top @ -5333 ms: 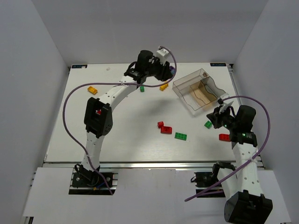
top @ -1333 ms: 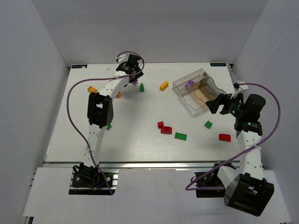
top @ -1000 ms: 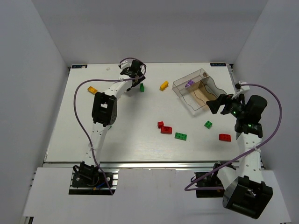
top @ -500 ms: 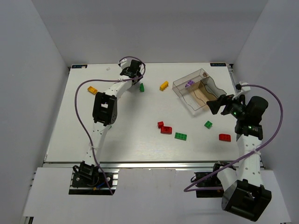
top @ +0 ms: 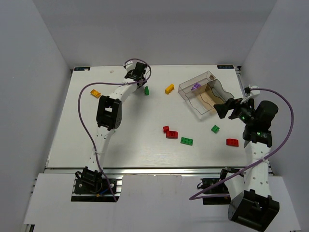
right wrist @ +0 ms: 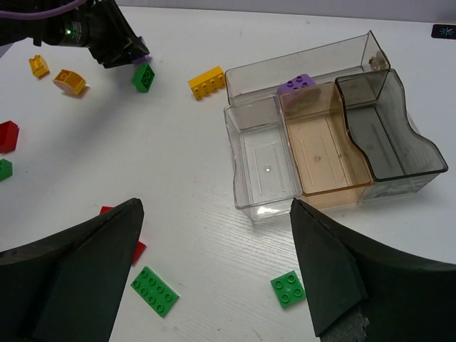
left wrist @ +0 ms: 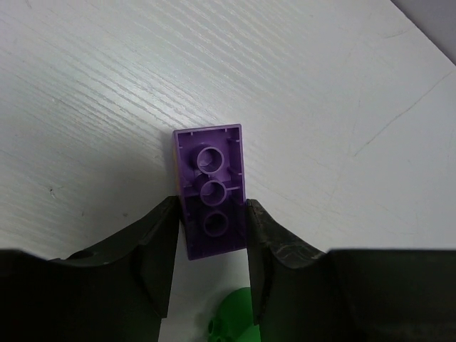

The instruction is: Sort the legos into containers by color

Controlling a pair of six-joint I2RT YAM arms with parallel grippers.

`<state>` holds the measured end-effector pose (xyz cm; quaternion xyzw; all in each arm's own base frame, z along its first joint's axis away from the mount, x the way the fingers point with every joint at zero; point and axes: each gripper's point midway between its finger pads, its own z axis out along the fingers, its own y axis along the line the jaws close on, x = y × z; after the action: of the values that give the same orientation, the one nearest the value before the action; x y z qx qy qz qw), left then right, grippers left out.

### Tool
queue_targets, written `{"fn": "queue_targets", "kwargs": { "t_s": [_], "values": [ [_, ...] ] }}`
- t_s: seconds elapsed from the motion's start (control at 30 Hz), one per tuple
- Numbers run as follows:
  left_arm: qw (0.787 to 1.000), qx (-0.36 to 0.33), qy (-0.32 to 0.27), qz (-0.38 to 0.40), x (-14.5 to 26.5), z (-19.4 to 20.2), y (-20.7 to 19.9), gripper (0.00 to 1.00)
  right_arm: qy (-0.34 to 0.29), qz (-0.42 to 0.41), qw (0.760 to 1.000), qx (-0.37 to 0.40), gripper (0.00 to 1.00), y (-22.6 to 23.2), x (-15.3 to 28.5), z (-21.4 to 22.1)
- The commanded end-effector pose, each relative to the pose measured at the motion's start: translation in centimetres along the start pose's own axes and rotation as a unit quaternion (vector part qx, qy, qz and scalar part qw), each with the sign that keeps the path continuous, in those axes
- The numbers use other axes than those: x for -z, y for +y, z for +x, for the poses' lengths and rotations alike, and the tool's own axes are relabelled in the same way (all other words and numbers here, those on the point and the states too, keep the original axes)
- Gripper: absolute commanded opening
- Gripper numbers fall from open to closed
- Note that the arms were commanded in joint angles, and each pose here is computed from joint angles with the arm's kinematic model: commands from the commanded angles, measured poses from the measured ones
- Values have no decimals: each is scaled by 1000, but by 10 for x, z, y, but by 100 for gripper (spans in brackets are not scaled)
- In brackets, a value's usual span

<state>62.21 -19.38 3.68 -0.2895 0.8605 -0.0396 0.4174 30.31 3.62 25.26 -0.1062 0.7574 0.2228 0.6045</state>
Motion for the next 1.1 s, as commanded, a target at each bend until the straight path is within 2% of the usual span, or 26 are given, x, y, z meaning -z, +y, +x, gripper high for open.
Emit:
{"fn": "queue_targets", "kwargs": {
  "t_s": [0.0, 0.07, 0.1, 0.13, 0.17, 0.2, 0.23, 0.3, 0.33, 0.4, 0.43, 0.47, 0.5, 0.53, 0.57, 0.6, 0.67, 0.73, 0.8, 0.9, 1.07],
  "values": [
    [998, -49, 33, -28, 3, 18, 23, 22, -17, 3, 1000, 14, 89, 0, 3, -10],
    [998, -70, 6, 4, 18, -7, 8, 14, -18, 4, 1000, 17, 89, 0, 3, -10],
    [996, -89, 8, 10, 21, -5, 12, 6, -19, 4, 1000, 19, 89, 1, 4, -10],
    [990, -114, -29, 80, 50, -36, -21, 3, -19, 4, 1000, 20, 88, 1, 4, -9],
    [985, -144, -15, 90, 52, -15, -13, 0, -18, 4, 1000, 20, 87, 0, 4, -9],
    [977, -164, -22, 131, 64, -18, -22, 0, -18, 3, 1000, 19, 86, 1, 3, -8],
    [955, -170, -67, 234, 105, -50, -61, 0, -17, 2, 1000, 19, 84, 1, 3, -8],
    [929, -191, -64, 311, 124, -30, -66, 0, -15, -1, 1000, 18, 83, 1, 2, -6],
    [896, -197, -71, 391, 151, -31, -89, 0, -14, 2, 1000, 16, 81, -1, 2, -5],
    [857, -215, -61, 465, 177, -23, -105, 0, -13, 1, 1000, 14, 75, -2, 1, -3],
    [812, -230, -48, 534, 200, -14, -119, 0, -11, 3, 1000, 13, 63, -3, 1, -2],
    [792, -235, -40, 563, 210, -8, -124, 0, -10, 4, 1000, 14, 53, -4, 0, -1],
    [781, -237, -28, 577, 207, 1, -126, 0, -9, 9, 1000, 13, 40, -6, 0, 0],
    [764, -230, -28, 602, 218, -4, -136, 0, -8, 11, 1000, 12, 14, -7, 0, 0],
    [736, -234, -8, 635, 231, 8, -143, 0, -7, 14, 1000, 13, 3, -9, 0, 0],
    [731, -227, 8, 644, 222, 18, -145, 0, -7, 16, 1000, 13, 0, -9, 0, 1],
    [702, -217, 2, 678, 242, 17, -169, 0, -7, 20, 1000, 12, 0, -11, 0, 2],
    [694, -209, 21, 689, 235, 34, -181, 0, -7, 23, 1000, 12, 0, -12, 0, 1],
    [668, -198, 1, 718, 255, 29, -204, 0, -6, 26, 1000, 11, 0, -14, -1, 2],
    [671, -181, -24, 718, 249, 31, -213, 0, -6, 31, 999, 10, 0, -16, -1, 2],
    [669, -187, -18, 719, 247, 66, -231, 0, -3, 30, 1000, 7, 0, -17, -1, 4]
  ]
}}
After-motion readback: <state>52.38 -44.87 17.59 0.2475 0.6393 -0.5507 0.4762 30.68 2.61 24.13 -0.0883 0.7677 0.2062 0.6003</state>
